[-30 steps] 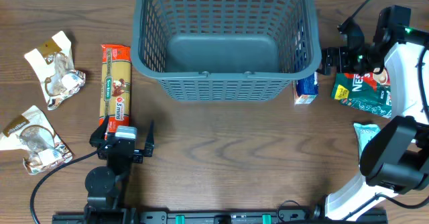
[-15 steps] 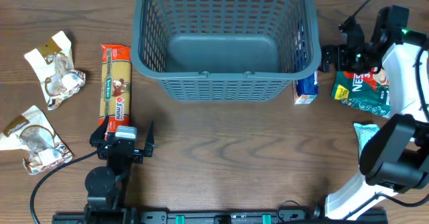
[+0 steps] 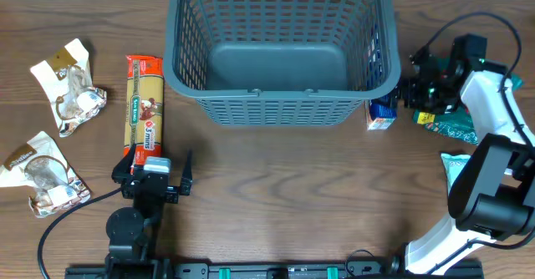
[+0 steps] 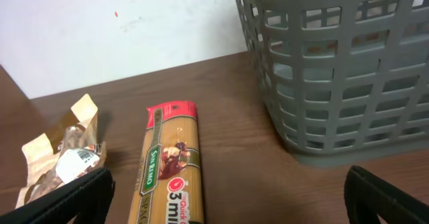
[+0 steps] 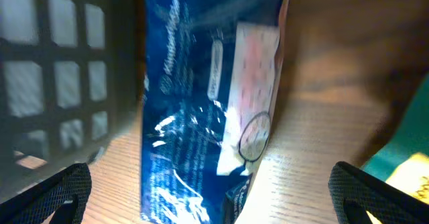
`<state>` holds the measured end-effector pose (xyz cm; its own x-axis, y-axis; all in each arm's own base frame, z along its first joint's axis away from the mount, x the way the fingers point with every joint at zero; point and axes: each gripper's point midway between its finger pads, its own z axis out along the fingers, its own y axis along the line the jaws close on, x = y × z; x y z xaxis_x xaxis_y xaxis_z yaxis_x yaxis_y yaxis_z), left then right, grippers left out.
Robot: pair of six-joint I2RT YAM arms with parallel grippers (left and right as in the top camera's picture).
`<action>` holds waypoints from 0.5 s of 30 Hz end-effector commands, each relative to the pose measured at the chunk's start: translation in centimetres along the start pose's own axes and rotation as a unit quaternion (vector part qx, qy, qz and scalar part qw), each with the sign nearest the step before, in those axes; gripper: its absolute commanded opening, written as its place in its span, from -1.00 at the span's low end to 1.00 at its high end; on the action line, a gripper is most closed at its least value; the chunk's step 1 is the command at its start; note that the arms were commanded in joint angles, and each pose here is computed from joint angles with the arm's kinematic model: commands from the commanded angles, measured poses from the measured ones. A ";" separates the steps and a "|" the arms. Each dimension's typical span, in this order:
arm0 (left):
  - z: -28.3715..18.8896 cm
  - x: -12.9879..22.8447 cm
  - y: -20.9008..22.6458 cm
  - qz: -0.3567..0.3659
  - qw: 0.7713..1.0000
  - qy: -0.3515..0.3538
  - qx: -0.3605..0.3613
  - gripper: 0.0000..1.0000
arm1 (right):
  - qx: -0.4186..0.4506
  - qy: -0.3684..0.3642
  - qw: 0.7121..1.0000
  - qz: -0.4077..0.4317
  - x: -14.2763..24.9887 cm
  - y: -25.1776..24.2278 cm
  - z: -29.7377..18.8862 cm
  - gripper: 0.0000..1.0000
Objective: Pack container
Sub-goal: 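Close the right gripper around the blue tissue pack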
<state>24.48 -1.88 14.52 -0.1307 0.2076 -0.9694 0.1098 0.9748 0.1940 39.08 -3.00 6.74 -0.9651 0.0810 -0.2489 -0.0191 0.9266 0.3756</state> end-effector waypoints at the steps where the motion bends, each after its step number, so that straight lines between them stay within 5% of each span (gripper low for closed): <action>1: 0.2 1.4 -0.6 0.006 1.000 0.015 0.013 0.97 | -0.005 0.015 1.000 0.008 1.1 0.1 1.1 0.99; 15: 0.2 1.4 -0.6 0.006 1.000 0.015 0.013 0.97 | -0.013 0.017 1.000 0.007 2.1 0.1 2.5 0.98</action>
<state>24.48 -1.88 14.52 -0.1307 0.2076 -0.9694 0.1098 0.9748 0.1940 37.99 -2.68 4.63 -0.9697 0.0845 -0.2293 -0.0100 0.9239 0.3826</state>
